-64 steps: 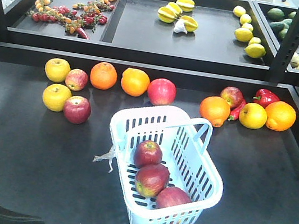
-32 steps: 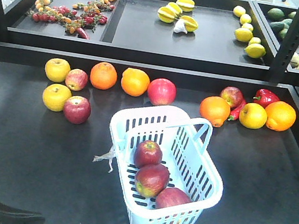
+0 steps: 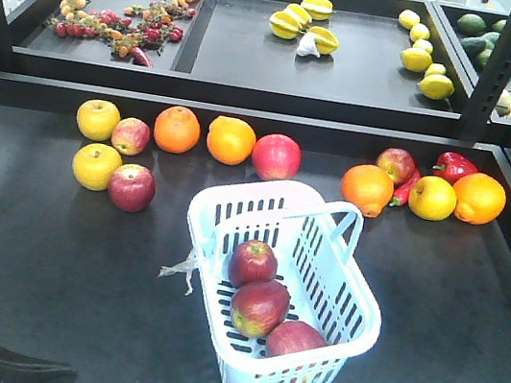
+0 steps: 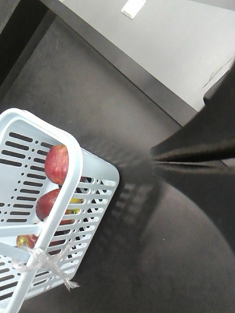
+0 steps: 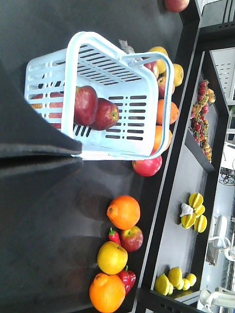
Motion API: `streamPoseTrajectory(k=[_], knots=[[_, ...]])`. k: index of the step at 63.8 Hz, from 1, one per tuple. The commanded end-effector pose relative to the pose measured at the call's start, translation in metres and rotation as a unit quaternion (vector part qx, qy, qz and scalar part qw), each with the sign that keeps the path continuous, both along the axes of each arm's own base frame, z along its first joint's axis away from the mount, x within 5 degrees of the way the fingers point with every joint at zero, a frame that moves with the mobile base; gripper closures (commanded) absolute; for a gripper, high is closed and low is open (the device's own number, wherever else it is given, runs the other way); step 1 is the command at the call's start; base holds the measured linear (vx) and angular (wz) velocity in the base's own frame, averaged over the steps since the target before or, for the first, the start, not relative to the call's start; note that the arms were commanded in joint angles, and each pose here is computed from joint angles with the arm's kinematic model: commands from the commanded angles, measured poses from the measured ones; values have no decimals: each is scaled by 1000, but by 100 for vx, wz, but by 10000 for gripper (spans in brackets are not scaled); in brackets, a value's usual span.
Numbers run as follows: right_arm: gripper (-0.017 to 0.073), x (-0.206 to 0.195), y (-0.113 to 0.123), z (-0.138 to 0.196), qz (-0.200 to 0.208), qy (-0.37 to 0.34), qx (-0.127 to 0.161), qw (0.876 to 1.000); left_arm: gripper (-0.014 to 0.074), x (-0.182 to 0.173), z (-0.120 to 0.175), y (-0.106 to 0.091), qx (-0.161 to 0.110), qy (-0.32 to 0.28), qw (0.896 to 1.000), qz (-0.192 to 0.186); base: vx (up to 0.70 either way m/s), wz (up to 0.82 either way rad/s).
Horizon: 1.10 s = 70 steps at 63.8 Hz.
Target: Pick three apples into basket with both arms
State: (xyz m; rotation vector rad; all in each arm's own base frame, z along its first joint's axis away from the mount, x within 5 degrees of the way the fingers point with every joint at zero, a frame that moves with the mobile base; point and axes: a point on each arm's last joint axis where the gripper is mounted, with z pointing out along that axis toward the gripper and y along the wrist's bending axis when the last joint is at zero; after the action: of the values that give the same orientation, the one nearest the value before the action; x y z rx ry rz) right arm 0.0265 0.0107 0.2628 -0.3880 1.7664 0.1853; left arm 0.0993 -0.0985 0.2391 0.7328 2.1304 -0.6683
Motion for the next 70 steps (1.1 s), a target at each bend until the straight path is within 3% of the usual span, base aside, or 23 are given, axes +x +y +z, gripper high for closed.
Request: streamPoseTrajectory(k=[1,14,21,28,34,46,55,61,70], knots=[[564,1,0,14,-3,-42,10,999,600,4,11,-1,-26,-20,999,17,0,0],[564,1,0,14,-3,-42,10,999,600,2,8,1,-6,-3,1000,19,0,0],[564,1,0,14,-3,-42,10,999,600,-3,-7,10,4,62,995,73,0,0],[564,1,0,14,-3,-42,10,999,600,-10,-30,24,4,79,988,132,0,0],[564,1,0,14,-3,-42,10,999,600,-17,-45,33,-26,52,986,156,0,0],[564,1,0,14,-3,-42,10,999,600,-32,-68,47,-69,-18,985,160,0,0],[564,1,0,14,-3,-42,10,999,600,-40,-77,53,-71,-47,985,149,0,0],[564,1,0,14,-3,-42,10,999,600,-41,-72,57,-59,-110,983,136,0,0],[564,1,0,14,-3,-42,10,999,600,-40,-66,67,-58,-168,966,187,0,0]])
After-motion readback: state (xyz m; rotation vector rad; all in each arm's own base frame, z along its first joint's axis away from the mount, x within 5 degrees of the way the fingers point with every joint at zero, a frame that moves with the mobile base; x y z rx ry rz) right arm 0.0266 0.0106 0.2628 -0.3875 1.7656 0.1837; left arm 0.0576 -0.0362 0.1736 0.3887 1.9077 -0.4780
